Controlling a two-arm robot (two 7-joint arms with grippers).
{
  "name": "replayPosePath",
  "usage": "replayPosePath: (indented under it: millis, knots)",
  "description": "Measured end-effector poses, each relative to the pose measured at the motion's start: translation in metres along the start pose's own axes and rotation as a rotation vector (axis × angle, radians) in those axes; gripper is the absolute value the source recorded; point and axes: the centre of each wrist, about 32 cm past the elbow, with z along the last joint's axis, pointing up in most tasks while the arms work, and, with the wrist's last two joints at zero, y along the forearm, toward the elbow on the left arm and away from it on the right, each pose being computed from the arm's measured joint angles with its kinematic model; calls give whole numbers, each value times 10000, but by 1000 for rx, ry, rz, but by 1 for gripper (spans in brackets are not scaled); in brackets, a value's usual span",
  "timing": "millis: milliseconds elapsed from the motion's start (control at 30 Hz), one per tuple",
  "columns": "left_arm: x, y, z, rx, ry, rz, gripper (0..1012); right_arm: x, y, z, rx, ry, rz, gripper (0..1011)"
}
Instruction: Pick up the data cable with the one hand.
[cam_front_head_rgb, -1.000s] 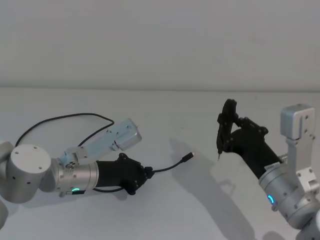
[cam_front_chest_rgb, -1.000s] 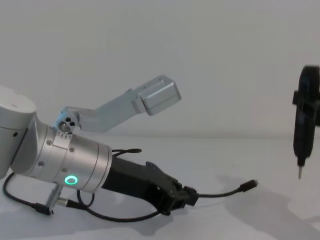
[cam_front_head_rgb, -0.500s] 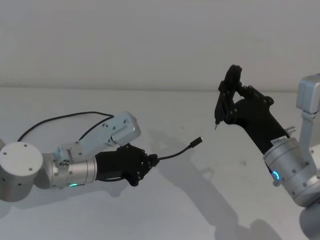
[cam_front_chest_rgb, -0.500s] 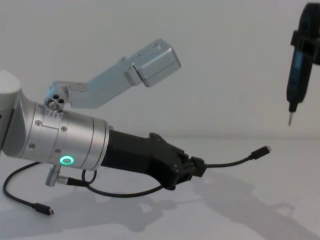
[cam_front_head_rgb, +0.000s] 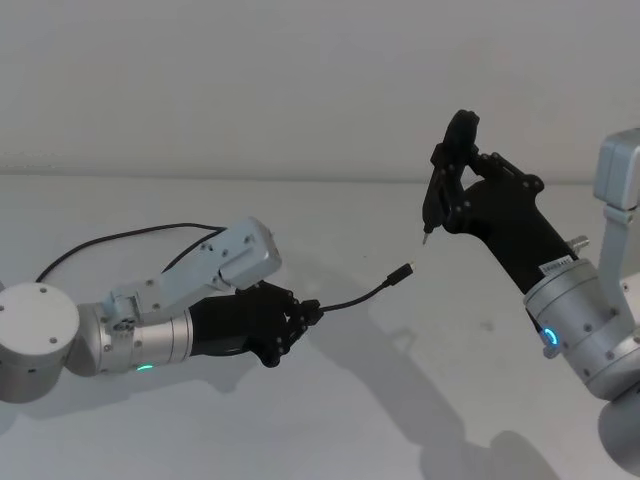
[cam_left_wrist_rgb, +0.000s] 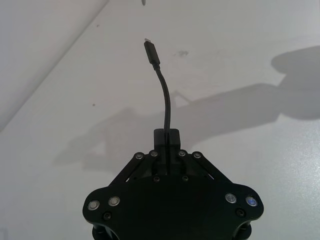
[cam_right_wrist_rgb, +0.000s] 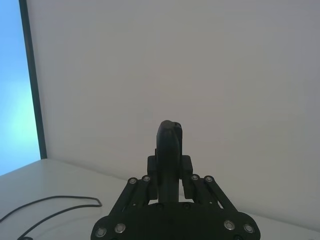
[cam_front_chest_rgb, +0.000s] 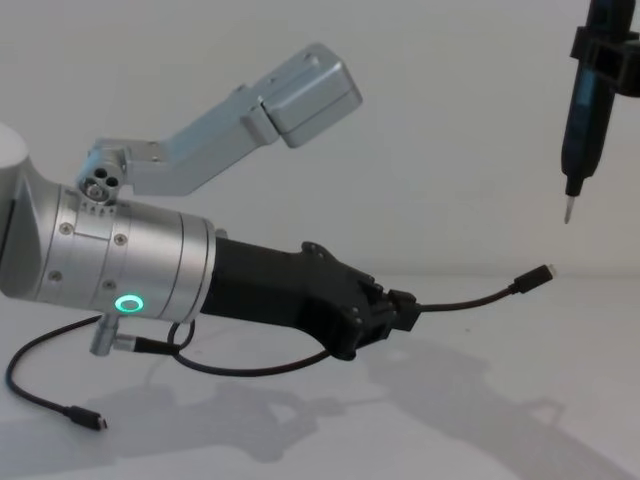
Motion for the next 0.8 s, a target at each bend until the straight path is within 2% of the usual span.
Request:
replayPosePath:
  millis: [800]
  knots:
    - [-11, 22, 33, -16, -16, 3, 39, 0, 99, -110, -39, 12, 20, 274]
